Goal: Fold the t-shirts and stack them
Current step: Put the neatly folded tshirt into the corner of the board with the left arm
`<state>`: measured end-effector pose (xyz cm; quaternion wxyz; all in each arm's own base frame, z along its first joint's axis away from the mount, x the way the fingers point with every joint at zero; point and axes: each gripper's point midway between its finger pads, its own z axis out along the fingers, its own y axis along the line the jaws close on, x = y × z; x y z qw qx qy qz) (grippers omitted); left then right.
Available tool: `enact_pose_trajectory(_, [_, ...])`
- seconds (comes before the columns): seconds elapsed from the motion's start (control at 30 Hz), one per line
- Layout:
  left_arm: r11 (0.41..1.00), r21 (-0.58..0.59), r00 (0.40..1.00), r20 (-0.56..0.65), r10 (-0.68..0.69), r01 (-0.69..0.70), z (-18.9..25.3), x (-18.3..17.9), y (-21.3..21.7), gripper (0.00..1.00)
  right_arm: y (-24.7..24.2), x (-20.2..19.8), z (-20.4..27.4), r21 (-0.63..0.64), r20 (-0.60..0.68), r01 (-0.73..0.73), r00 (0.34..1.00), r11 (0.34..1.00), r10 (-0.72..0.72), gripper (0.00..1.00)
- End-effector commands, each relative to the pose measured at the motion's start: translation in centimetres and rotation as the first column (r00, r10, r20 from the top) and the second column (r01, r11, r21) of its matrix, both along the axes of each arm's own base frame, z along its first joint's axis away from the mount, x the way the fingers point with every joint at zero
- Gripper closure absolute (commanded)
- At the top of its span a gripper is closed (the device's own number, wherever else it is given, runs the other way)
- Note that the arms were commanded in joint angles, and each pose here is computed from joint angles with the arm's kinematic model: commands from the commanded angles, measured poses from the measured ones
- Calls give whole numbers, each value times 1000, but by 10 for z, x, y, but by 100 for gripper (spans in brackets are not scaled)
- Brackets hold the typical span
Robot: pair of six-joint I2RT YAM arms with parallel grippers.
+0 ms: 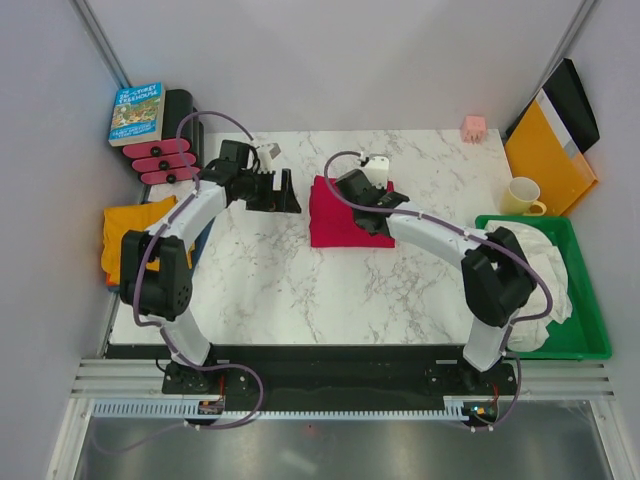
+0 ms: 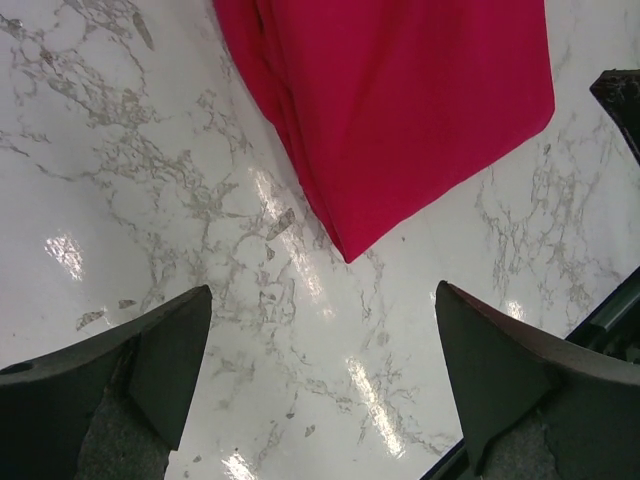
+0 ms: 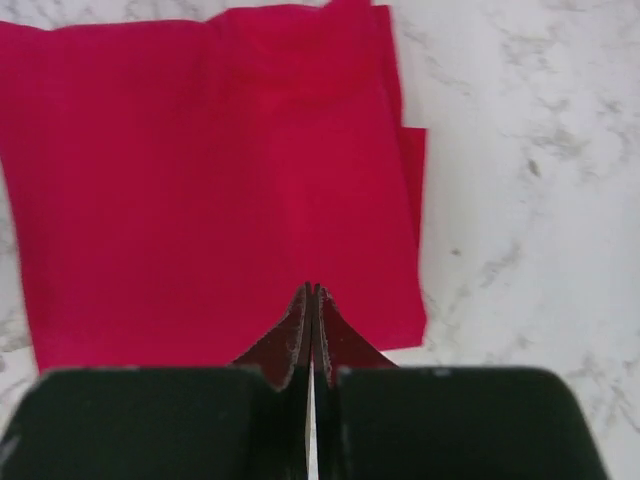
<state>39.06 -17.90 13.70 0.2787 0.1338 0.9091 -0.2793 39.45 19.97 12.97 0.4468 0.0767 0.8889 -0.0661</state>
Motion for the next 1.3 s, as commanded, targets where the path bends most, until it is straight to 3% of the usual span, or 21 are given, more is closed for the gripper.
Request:
enact_pose_trajectory(0.0, [996,-70,996,-69,-57,52,-3,-4,-9,0,41,41,22,164,40,-84,996,983,78,93])
enact_pose_trajectory(0.03, [997,-40,996,-65,-67,64,-8,-5,-17,0,45,51,25,175,46,-80,996,981,73,60])
enact_pose_trajectory(0.07, [997,-20,996,-54,-73,72,-9,-2,-21,0,45,55,27,179,51,-73,997,981,65,45])
enact_pose_trajectory(0.1, [997,-7,996,-28,-82,82,-7,2,-25,0,46,59,29,182,60,-67,997,981,57,36])
enact_pose_trajectory(0.13, [996,-3,996,-23,-86,86,-9,3,-30,0,48,63,32,192,69,-62,996,979,49,36])
enact_pose_trajectory(0.2, [997,-14,997,-1,-75,75,-7,12,-36,4,47,70,28,200,62,-52,997,978,40,52])
enact_pose_trajectory(0.23, [997,-14,997,0,-80,80,-9,13,-40,7,47,73,23,201,54,-41,998,979,31,76])
enact_pose_trajectory(0.3, [997,-14,997,-8,-75,75,-15,21,-46,19,44,79,20,206,46,-26,999,978,17,100])
enact_pose_trajectory(0.67, [999,-3,998,-34,-44,43,-43,43,-63,12,46,83,-34,157,-64,-18,998,987,28,100])
enact_pose_trajectory(1.27, [995,93,993,-104,52,-42,-98,72,-62,12,45,67,-104,159,-206,15,978,987,18,100])
